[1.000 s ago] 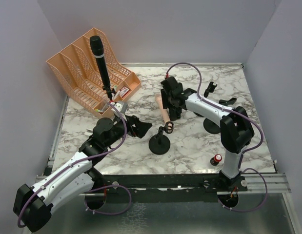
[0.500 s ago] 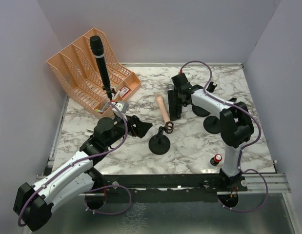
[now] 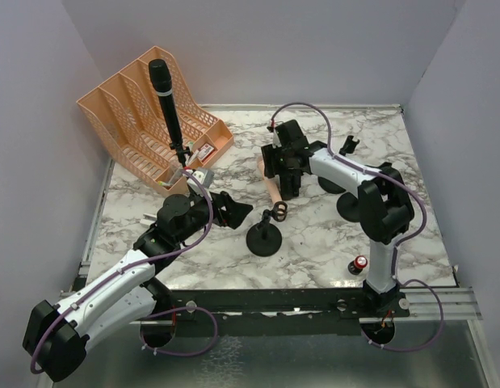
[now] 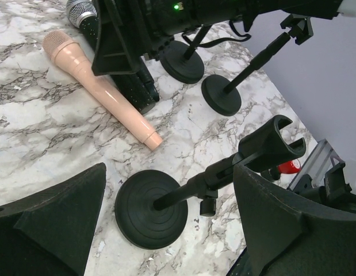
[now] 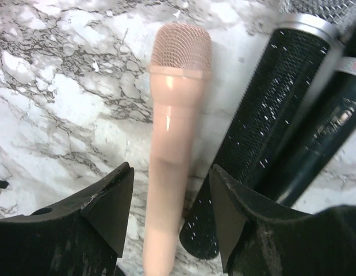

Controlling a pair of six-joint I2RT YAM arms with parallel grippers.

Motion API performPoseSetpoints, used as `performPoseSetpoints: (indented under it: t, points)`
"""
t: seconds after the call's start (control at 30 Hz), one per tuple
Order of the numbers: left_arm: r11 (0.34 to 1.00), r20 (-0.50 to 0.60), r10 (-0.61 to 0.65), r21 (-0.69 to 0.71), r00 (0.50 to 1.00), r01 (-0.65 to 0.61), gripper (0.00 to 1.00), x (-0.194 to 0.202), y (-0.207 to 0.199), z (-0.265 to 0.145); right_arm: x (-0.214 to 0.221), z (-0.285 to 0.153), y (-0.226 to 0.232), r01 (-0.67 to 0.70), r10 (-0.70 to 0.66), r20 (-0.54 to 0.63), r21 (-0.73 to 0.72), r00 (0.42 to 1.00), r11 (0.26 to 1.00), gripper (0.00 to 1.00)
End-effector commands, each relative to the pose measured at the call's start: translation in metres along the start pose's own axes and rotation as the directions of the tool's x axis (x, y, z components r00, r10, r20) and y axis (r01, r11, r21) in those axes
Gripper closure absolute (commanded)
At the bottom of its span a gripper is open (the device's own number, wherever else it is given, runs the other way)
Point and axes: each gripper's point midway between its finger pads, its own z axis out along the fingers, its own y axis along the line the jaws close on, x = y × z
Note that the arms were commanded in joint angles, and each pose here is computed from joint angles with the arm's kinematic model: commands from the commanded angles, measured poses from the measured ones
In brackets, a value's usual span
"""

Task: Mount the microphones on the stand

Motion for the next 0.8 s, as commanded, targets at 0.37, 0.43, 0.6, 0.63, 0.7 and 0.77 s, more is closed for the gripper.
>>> performPoseSetpoints:
  t: [0.37,0.43,0.6,0.63,0.7,0.77]
  points:
    - [1.000,0.020,-0.012,0.005,1.000,0.012,0.11,-0.005,-0.003,-0.001,0.030,0.046,0.011,0.092,-0.093,-0.172,-0.011,0.981,0.996,0.49]
    - [1.000,0.018,-0.010,0.003,1.000,0.010,0.11,-0.005,-0.003,-0.001,0.033,0.050,0.010,0.100,-0.098,-0.188,0.001,0.977,0.995,0.51]
    - [1.000,0.025,-0.002,0.003,1.000,0.001,0.11,-0.008,-0.003,-0.001,0.028,0.052,0.002,0.120,-0.108,-0.167,0.064,0.980,0.991,0.65]
    - [1.000,0.028,0.000,0.003,1.000,0.000,0.11,-0.009,-0.003,-0.001,0.023,0.049,0.002,0.123,-0.111,-0.146,0.074,0.983,0.990,0.69]
    - [1.000,0.031,0.004,0.005,1.000,-0.004,0.10,-0.010,-0.004,-0.001,0.008,0.039,0.005,0.129,-0.123,-0.078,0.076,0.989,0.989,0.73]
    - [1.000,0.038,0.005,0.006,0.999,-0.005,0.10,-0.013,-0.005,-0.001,-0.011,0.025,0.011,0.125,-0.127,0.024,0.062,0.992,0.990,0.74]
